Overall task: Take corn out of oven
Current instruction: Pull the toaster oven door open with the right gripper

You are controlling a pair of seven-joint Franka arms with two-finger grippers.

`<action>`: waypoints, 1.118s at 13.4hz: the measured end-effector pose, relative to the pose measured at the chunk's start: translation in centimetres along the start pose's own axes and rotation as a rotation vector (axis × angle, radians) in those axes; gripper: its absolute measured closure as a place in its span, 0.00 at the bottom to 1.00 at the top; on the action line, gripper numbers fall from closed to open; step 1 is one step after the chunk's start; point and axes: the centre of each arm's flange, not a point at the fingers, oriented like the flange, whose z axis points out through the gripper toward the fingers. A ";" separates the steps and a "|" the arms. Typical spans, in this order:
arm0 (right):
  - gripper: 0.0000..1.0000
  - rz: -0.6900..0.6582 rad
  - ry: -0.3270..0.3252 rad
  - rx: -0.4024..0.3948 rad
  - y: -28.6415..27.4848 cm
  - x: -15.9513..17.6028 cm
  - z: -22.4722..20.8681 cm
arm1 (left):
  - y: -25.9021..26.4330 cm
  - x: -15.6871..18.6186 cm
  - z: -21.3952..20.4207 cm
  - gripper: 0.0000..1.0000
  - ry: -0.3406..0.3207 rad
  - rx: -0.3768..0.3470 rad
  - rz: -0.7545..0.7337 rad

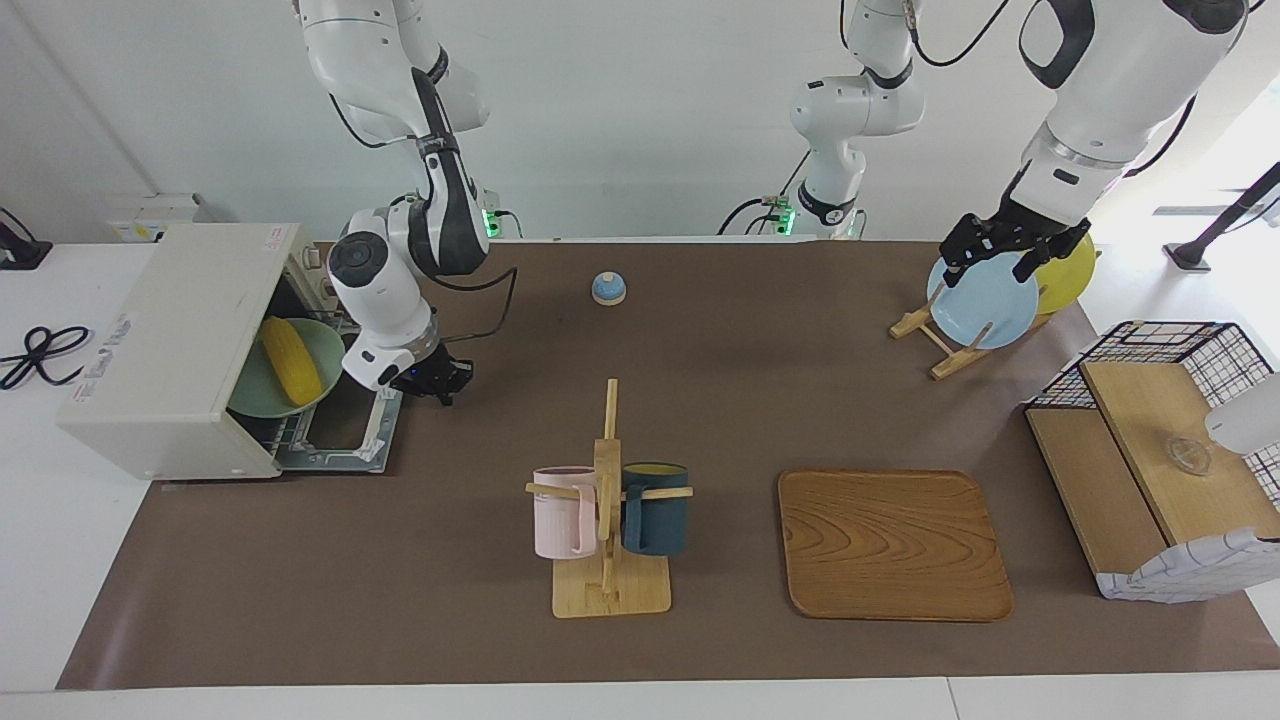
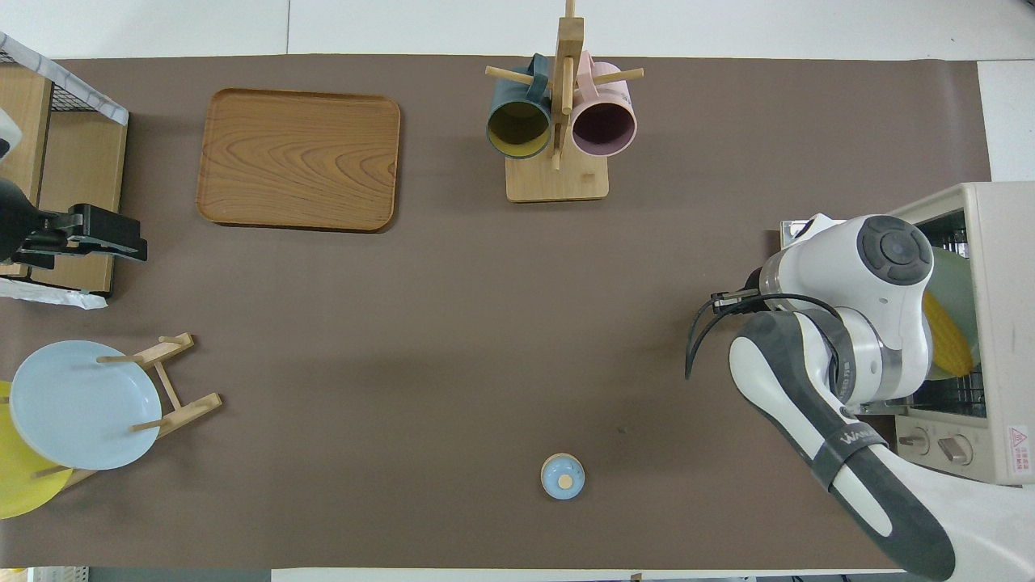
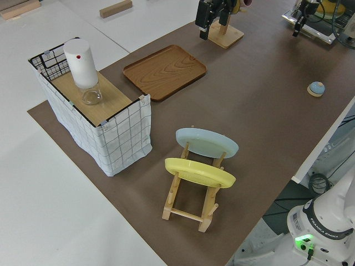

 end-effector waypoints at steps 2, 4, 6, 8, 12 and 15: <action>0.99 -0.009 -0.043 -0.017 0.3 0.4 -3.8 | -0.1 0.0 0.0 0.00 0.000 0.000 -0.001; 0.99 0.014 -0.061 -0.072 3.5 -0.2 -7.4 | -0.1 0.0 0.0 0.00 0.000 0.000 -0.002; 0.96 0.071 -0.100 -0.083 8.5 -1.9 -9.0 | -0.1 0.0 0.0 0.00 0.000 0.000 -0.002; 0.90 0.112 -0.122 -0.071 13.0 -3.5 -8.9 | -0.1 0.0 0.0 0.00 0.000 0.000 -0.002; 0.88 0.120 -0.145 -0.063 14.2 -4.4 -7.5 | -0.1 0.0 0.0 0.00 0.001 0.000 -0.003; 0.83 0.109 -0.145 -0.064 13.6 -4.5 -7.3 | -0.1 0.0 0.0 0.00 0.002 0.000 -0.003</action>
